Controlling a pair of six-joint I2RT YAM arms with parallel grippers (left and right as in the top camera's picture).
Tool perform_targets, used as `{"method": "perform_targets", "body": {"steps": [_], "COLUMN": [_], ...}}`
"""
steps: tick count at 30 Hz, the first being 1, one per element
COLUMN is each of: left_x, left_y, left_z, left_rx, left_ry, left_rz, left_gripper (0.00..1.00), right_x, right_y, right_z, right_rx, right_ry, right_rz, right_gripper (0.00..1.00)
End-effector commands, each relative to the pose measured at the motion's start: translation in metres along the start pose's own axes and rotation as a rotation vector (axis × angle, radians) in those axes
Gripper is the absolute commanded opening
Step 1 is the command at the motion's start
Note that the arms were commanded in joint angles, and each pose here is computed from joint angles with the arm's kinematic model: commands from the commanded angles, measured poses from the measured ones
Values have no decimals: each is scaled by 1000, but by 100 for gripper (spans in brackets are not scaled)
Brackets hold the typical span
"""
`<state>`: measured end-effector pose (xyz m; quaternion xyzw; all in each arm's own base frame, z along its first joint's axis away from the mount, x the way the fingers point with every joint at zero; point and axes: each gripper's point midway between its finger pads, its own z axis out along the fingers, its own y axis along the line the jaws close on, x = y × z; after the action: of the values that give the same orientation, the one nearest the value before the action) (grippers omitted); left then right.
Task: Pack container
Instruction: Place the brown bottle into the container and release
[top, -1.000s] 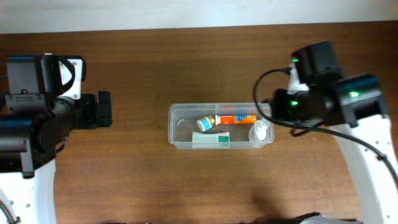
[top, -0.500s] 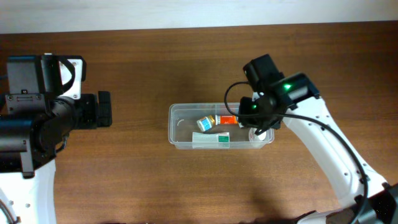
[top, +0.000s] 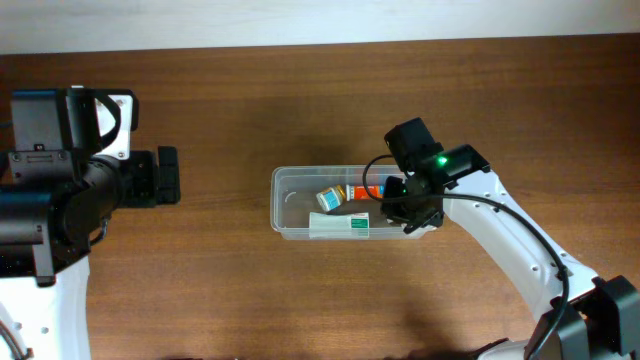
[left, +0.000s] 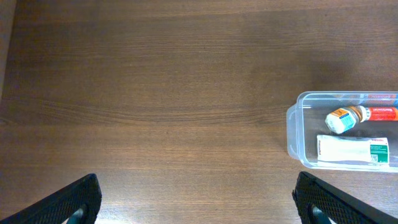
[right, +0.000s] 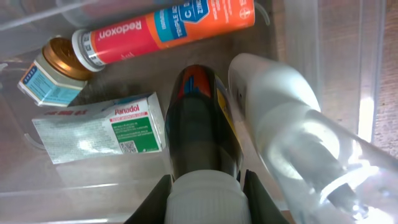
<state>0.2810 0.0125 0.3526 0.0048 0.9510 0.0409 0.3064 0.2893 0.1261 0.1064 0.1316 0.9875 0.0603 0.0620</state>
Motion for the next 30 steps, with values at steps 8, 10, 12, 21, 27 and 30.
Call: {"method": "perform_targets", "body": {"steps": [8, 10, 12, 21, 27, 30], "left_x": [0, 0, 0, 0, 0, 0], "left_y": [2, 2, 2, 2, 2, 2], "left_z": [-2, -2, -2, -2, -2, -2], "left_rx": [-3, -3, -3, -3, -3, -3], "left_ry": [-8, -8, -8, -8, -8, -8], "left_rz": [-16, -16, -16, -16, -16, -16], "left_gripper": [99, 99, 99, 99, 99, 99], "right_x": [1, 1, 2, 1, -19, -26], "right_y": [6, 6, 5, 6, 25, 33], "right_z": [2, 10, 15, 21, -25, -62], "right_rx": [31, 45, 56, 60, -16, -52], "right_ry": [-40, -26, -12, -6, -107, -153], "right_rz": [-38, -38, -38, -53, -134, -165], "right_gripper": [21, 22, 21, 51, 54, 55]}}
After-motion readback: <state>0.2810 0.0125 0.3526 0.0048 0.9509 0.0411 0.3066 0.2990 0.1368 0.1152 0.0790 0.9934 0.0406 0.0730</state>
